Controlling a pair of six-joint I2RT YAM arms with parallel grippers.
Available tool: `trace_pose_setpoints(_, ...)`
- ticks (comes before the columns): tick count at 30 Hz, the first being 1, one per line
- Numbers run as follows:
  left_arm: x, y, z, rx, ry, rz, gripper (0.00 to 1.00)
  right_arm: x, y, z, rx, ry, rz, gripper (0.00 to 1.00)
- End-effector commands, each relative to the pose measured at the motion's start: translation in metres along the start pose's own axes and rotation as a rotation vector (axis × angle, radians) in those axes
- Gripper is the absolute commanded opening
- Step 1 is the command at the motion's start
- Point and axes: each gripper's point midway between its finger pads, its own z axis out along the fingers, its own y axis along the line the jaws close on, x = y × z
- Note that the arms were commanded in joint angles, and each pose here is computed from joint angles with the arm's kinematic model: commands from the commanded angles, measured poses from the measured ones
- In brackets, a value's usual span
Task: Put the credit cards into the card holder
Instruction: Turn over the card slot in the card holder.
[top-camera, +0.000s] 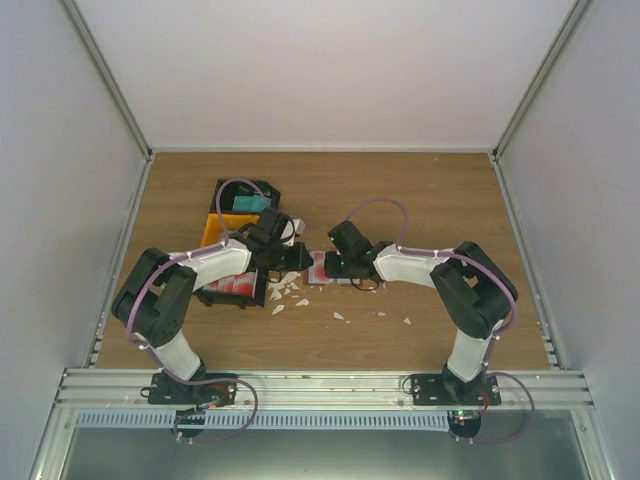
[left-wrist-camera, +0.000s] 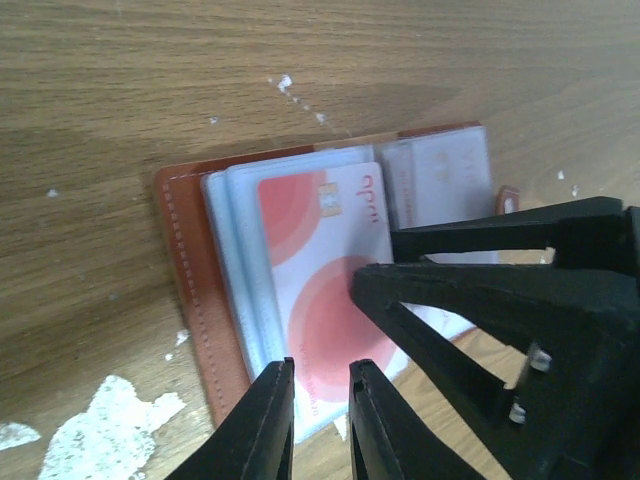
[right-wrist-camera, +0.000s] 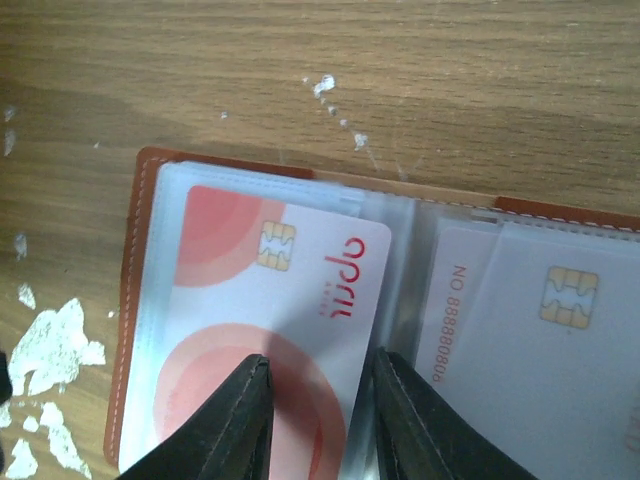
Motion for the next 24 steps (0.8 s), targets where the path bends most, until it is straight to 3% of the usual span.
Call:
trace_pose_setpoints(1,-0.008,-0.018,0.004,0.087,-0.017,0.015,0.21,0.014,-0.016,0.01,0.091,0.055,-0.011,0.27)
trace_pose_setpoints(10,-0.005,-0.012,0.014,0.09,0.006,0.003,0.27,0.025,-0.028,0.012,0.139,0.078,0.012,0.12)
trace_pose_setpoints(24,0.001,-0.005,0.024,0.082,0.046,-0.009,0.31,0.028,-0.028,0.015,0.13,0.09,0.011,0.06)
